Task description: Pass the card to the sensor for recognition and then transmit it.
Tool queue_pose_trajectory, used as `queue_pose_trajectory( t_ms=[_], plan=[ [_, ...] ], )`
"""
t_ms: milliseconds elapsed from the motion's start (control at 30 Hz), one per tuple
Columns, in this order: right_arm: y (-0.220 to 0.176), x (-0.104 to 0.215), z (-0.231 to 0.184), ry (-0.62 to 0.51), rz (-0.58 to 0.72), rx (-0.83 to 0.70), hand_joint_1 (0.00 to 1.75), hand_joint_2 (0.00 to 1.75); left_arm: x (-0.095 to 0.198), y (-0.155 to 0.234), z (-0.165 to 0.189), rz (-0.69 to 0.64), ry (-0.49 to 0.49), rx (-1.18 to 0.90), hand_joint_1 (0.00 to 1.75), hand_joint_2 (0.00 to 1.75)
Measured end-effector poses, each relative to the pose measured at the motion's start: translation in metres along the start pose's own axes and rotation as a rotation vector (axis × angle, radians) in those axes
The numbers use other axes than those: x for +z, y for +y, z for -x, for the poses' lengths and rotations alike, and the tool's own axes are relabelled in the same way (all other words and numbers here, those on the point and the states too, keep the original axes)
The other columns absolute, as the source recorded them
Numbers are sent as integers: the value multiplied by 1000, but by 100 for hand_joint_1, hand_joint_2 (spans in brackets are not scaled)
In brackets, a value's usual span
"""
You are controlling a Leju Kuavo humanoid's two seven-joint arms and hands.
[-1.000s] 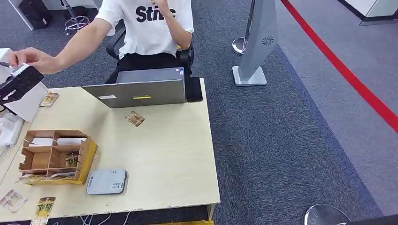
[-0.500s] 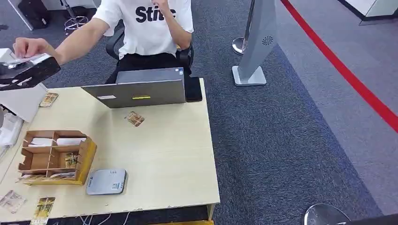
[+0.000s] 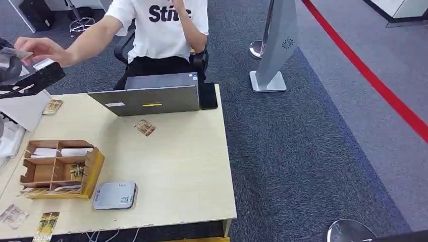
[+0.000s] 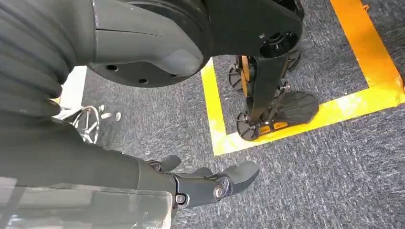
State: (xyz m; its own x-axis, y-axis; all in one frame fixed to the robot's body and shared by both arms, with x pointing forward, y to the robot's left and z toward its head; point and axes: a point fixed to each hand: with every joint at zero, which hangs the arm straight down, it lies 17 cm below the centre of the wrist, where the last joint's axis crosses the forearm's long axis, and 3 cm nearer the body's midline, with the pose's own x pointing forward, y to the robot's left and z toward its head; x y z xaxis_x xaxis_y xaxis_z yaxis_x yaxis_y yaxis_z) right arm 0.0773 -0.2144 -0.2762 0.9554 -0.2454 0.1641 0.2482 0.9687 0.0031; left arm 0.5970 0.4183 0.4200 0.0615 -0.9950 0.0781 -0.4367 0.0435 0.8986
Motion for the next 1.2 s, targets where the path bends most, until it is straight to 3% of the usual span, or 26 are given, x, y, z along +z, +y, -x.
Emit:
queue_pose_trajectory(
  t_ms=[133,333,533,667,867,1200],
  plan=[
    [0,0,0,-1,2,0,0,175,3,-2,-1,-7,-3,15,175,175],
    [-2,0,0,1,10,1,0,175,31,-5,-24,-80,-59,56,175,175],
    [-5,-1,4,14,30,-1,0,175,99,-18,-80,-156,-180,178,175,175],
    [-9,-1,7,22,58,-20,0,175,160,-29,-115,-187,-234,349,175,175],
    [-10,0,12,34,74,-49,0,175,231,-45,-129,-170,-208,515,175,175],
    [-12,0,16,38,78,-53,0,175,291,-83,-124,-35,-119,640,175,175]
  ],
)
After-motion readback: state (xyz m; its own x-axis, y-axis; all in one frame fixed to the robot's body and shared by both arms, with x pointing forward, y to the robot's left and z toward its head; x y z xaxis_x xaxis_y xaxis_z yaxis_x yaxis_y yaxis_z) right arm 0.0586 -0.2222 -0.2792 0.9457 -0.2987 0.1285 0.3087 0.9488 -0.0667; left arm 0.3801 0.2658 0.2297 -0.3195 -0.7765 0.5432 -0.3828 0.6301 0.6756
